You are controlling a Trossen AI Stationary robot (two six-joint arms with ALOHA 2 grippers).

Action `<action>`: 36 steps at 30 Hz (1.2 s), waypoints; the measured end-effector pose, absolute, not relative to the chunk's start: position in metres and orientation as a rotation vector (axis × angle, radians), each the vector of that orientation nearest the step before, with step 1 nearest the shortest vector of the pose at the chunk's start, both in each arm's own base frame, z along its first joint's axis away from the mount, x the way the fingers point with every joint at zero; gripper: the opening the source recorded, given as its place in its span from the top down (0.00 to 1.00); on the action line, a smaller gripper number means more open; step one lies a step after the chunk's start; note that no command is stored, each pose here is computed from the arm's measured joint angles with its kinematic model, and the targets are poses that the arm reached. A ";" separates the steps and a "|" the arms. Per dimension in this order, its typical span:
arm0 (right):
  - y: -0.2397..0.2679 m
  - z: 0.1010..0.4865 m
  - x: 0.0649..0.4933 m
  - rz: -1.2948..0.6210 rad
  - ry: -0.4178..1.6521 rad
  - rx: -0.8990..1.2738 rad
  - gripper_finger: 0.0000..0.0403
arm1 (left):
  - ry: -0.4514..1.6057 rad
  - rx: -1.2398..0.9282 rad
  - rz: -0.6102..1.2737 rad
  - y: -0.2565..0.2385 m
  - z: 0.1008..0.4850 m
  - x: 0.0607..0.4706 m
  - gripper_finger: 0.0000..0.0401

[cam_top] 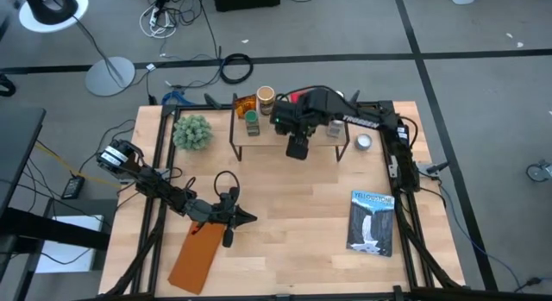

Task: Shelf spices
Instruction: Put the brown seasoning bottle on the shelf

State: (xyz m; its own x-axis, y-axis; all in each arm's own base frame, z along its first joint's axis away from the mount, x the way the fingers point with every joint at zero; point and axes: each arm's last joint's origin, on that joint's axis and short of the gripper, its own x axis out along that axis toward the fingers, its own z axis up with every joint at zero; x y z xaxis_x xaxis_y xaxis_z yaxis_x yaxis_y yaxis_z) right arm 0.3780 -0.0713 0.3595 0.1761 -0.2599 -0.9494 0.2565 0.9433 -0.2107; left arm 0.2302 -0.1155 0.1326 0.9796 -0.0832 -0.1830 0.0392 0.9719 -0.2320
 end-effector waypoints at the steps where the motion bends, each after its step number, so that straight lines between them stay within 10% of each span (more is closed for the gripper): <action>1: -0.077 0.359 0.377 -0.370 1.346 0.014 0.55 | 0.193 -0.229 -0.062 -0.115 0.133 0.230 1.00; 36: -0.068 0.381 0.357 -0.413 1.277 0.093 0.55 | 0.259 -0.225 -0.167 -0.118 0.128 0.229 1.00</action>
